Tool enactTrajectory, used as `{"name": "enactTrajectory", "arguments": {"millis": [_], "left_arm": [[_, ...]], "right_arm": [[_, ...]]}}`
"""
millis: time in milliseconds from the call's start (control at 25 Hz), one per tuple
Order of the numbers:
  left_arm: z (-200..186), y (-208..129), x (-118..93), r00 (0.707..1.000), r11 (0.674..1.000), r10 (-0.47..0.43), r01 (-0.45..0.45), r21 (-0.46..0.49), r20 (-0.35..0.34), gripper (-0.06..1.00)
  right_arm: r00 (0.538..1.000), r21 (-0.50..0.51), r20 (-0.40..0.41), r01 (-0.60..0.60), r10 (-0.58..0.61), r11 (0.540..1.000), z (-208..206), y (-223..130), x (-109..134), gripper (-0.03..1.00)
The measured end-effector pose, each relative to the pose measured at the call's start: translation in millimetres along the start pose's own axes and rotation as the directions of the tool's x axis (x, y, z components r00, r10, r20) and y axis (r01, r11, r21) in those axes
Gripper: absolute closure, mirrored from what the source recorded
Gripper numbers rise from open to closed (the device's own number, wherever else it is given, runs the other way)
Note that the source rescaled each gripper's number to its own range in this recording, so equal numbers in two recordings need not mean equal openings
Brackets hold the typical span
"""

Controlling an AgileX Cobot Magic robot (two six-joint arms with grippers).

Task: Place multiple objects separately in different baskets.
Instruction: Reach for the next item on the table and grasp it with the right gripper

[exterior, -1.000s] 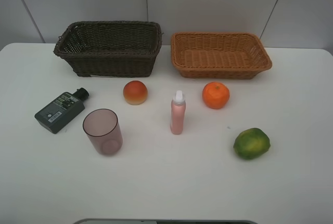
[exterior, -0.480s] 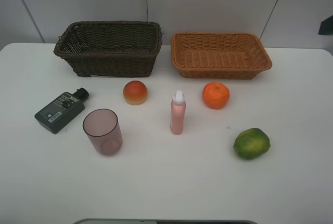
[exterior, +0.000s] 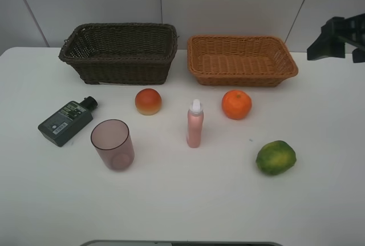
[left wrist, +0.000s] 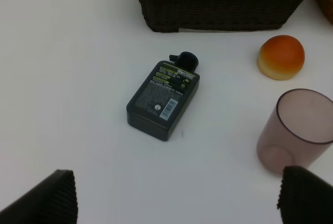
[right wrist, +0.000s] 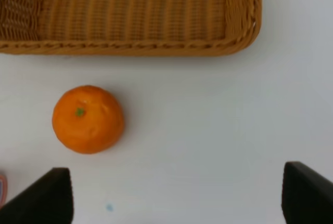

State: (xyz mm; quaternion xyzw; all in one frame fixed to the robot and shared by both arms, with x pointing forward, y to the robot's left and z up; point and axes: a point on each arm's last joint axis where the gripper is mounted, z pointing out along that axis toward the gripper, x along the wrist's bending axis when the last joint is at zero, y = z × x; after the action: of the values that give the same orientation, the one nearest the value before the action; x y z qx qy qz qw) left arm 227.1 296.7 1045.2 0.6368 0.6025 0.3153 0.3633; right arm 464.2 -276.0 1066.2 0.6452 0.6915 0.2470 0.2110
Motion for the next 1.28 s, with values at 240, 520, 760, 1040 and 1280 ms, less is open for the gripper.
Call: {"name": "enactTrajectory", "arguments": {"millis": [240,520,760,1040,1280], "left_arm": [[0.0,0.0,0.0,1.0,1.0,0.0,0.0,0.0,0.0,-0.04],[0.0,0.0,0.0,1.0,1.0,0.0,0.0,0.0,0.0,-0.04],[0.0,0.1,0.0,1.0,1.0,0.0,0.0,-0.001,0.0,-0.04],[0.0,0.1,0.0,1.0,1.0,0.0,0.0,-0.001,0.0,-0.04],[0.0,0.1,0.0,1.0,1.0,0.0,0.0,-0.001,0.0,-0.04]], "right_arm": [[0.999,0.175,0.005,-0.04,0.04,0.984,26.7,5.8,5.6,0.14],[0.999,0.213,-0.032,-0.001,0.008,0.977,50.0,4.0,33.5,0.14],[1.0,0.298,-0.01,-0.021,0.026,0.954,83.0,3.5,59.5,0.09],[1.0,0.355,-0.016,0.013,-0.007,0.935,113.2,23.6,101.7,0.09],[0.999,0.37,-0.01,0.046,-0.045,0.928,125.7,36.2,118.5,0.09]]}}
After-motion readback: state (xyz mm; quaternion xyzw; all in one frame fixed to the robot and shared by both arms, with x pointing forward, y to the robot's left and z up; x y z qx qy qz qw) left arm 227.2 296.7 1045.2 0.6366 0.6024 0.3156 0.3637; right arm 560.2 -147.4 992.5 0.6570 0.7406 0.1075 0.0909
